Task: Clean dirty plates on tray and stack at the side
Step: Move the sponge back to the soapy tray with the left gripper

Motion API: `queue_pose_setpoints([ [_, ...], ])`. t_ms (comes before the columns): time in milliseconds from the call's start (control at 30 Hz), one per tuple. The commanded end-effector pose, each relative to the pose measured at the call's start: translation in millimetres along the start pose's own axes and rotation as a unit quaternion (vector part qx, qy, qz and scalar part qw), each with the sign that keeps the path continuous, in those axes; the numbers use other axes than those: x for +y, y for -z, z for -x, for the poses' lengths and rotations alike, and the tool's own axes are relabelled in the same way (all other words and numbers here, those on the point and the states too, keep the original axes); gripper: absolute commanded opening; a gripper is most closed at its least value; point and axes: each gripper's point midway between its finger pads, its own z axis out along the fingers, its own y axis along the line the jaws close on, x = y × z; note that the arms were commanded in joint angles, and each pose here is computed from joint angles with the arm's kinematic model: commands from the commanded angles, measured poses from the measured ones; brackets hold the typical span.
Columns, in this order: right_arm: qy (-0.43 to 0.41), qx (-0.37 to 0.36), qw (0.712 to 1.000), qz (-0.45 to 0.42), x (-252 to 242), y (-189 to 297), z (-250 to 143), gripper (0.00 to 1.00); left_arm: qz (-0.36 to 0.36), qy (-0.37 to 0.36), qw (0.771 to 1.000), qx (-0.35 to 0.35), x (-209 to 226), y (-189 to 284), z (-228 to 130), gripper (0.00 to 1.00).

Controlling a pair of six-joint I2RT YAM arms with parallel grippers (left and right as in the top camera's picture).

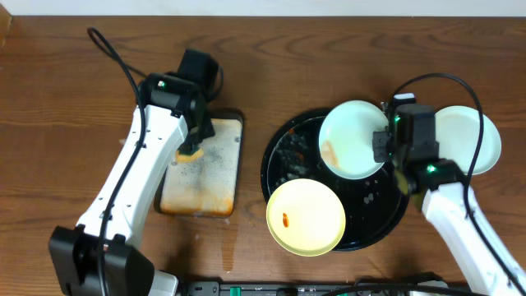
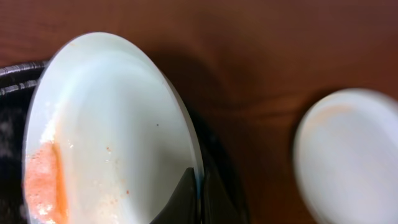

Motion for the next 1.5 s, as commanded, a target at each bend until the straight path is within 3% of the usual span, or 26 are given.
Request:
queue_pose_setpoints([
  [0, 0.028, -0.051, 0.991, -0.123, -23.7, 31.1, 20.8, 0.01, 0.003, -0.011, 1.000, 0.020, 7.5, -20.8, -14.0, 0.08],
  [233, 0.162, -0.120, 0.962, -0.186, 4.2, 74.6, 49.5, 0.01, 0.011, -0.002, 0.999, 0.039, 14.1, -55.7, -30.1, 0.08],
  [567, 0.253, -0.149, 0.921, -0.255, 27.2, 109.3, 58.3, 0.01, 0.016, 0.014, 0.999, 0.043, 23.5, -59.7, -27.7, 0.17],
  [1467, 0.270, -0.163, 0.913, -0.259, 41.3, 121.5, 57.0, 0.01, -0.007, 0.016, 0.998, 0.054, 15.4, -59.5, -30.6, 0.17],
])
